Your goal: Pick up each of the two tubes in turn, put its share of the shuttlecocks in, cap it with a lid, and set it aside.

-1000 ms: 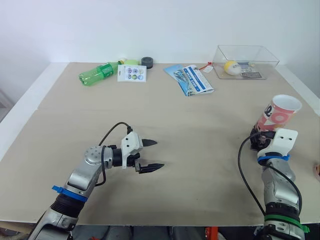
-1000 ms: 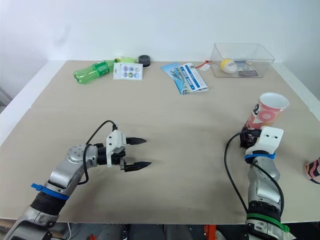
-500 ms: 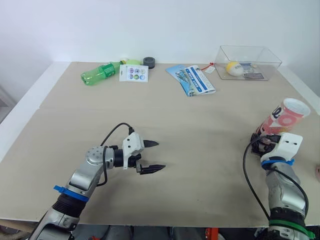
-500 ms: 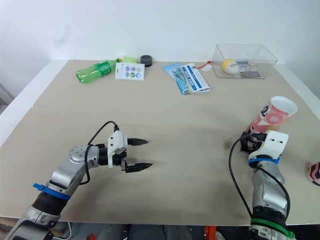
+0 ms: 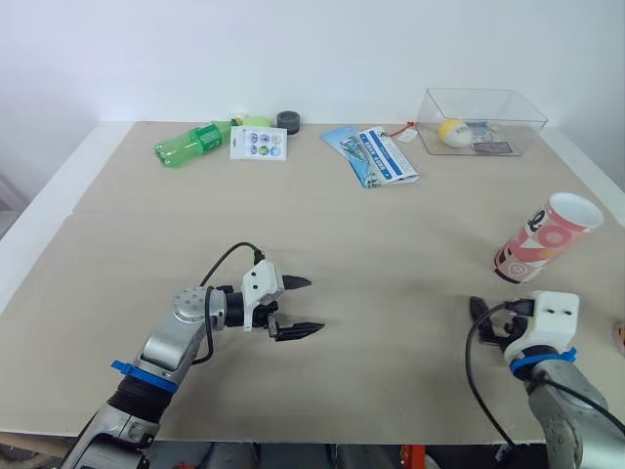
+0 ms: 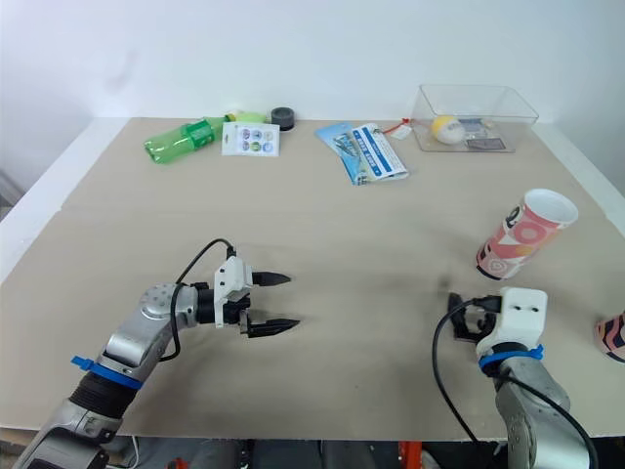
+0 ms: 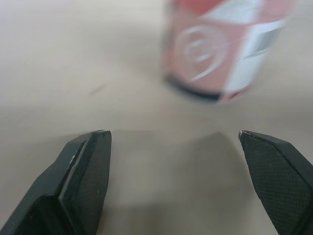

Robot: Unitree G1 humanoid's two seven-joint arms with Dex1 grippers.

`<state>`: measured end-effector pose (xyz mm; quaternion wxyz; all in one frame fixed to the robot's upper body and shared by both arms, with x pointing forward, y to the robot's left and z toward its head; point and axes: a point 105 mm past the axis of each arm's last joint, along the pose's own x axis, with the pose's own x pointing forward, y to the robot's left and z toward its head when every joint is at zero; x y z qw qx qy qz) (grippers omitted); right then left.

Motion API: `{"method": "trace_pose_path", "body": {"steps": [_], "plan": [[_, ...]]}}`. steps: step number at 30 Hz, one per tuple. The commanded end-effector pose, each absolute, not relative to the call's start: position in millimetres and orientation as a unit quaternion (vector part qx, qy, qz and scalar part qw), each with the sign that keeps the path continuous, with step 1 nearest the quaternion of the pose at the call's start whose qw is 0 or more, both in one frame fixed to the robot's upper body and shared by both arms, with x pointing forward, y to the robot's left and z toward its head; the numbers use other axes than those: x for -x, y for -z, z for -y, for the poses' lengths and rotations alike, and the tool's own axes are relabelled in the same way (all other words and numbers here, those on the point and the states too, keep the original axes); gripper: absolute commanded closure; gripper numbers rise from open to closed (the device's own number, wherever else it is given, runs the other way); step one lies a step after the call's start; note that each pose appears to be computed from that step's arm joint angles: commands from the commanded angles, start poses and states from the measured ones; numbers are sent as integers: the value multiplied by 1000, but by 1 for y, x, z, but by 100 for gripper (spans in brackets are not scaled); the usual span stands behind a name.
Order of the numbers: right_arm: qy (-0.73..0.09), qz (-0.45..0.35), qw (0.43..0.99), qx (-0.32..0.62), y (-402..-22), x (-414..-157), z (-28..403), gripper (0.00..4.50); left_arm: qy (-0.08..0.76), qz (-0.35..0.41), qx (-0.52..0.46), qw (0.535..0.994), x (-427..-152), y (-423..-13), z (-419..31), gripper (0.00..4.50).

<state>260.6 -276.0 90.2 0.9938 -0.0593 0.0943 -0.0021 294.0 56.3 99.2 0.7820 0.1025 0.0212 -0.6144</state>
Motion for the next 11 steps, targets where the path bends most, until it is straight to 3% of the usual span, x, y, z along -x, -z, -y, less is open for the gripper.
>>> {"method": "trace_pose_path", "body": {"steps": [1, 6, 11], "plan": [[-230, -21, 970, 74, -112, -255, 208, 4, 597, -7, -112, 794, -300, -105, -60, 0], [-434, 7, 898, 76, -111, -250, 176, 4, 579, -12, -113, 807, -301, -102, -66, 0], [-513, 4, 853, 100, -105, -283, 180, 4, 545, -21, -121, 829, -303, -96, -82, 0]]}}
